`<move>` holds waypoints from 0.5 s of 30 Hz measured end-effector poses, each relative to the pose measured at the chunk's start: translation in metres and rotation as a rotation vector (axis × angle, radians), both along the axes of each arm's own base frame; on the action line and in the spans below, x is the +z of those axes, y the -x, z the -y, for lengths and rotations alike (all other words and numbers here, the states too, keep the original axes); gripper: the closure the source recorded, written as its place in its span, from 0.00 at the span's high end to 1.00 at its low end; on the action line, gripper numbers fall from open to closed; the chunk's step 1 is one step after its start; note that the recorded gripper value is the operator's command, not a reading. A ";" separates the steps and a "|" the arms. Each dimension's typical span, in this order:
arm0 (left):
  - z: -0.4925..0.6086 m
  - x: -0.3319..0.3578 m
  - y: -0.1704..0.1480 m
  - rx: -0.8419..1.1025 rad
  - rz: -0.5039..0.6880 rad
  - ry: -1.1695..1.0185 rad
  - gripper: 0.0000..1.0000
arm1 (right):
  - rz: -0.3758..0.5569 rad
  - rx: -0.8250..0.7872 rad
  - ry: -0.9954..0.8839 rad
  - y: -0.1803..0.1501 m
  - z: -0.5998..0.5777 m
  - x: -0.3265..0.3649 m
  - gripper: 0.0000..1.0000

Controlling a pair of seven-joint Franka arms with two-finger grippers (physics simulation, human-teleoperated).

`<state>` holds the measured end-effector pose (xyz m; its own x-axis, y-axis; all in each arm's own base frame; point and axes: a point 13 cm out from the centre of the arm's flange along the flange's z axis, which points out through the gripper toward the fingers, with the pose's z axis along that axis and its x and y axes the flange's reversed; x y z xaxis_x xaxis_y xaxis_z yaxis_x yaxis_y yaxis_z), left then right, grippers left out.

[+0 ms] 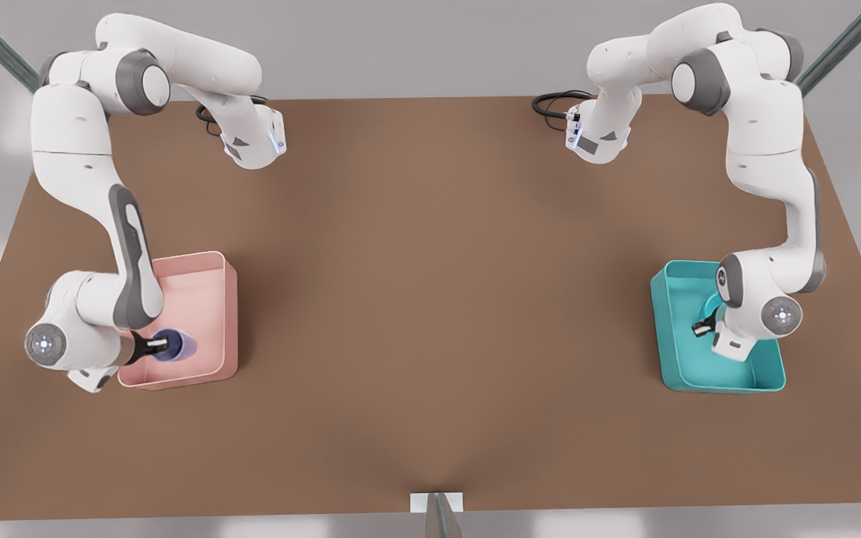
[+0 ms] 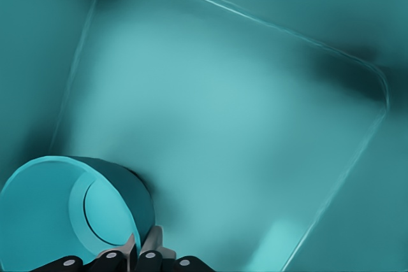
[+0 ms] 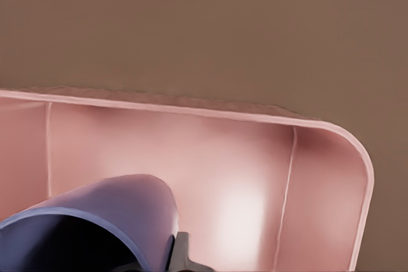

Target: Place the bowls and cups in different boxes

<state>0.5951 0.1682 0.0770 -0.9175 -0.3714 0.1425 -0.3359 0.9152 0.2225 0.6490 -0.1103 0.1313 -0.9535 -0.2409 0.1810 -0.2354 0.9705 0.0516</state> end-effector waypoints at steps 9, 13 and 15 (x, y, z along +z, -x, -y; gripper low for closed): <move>0.129 0.279 -0.084 -0.150 0.272 0.145 1.00 | 0.042 0.082 -0.005 -0.011 0.001 -0.015 1.00; 0.222 0.373 -0.062 -0.269 0.231 0.242 1.00 | 0.060 0.104 -0.003 -0.016 -0.002 -0.004 1.00; 0.246 0.390 -0.046 -0.309 0.188 0.260 1.00 | 0.069 0.118 -0.008 -0.018 -0.007 0.010 1.00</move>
<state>0.6412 -0.0782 0.4674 -0.9987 -0.0491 0.0150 -0.0500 0.9965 -0.0671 0.6673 -0.1032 0.1408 -0.9287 -0.3529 0.1137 -0.3508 0.9357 0.0388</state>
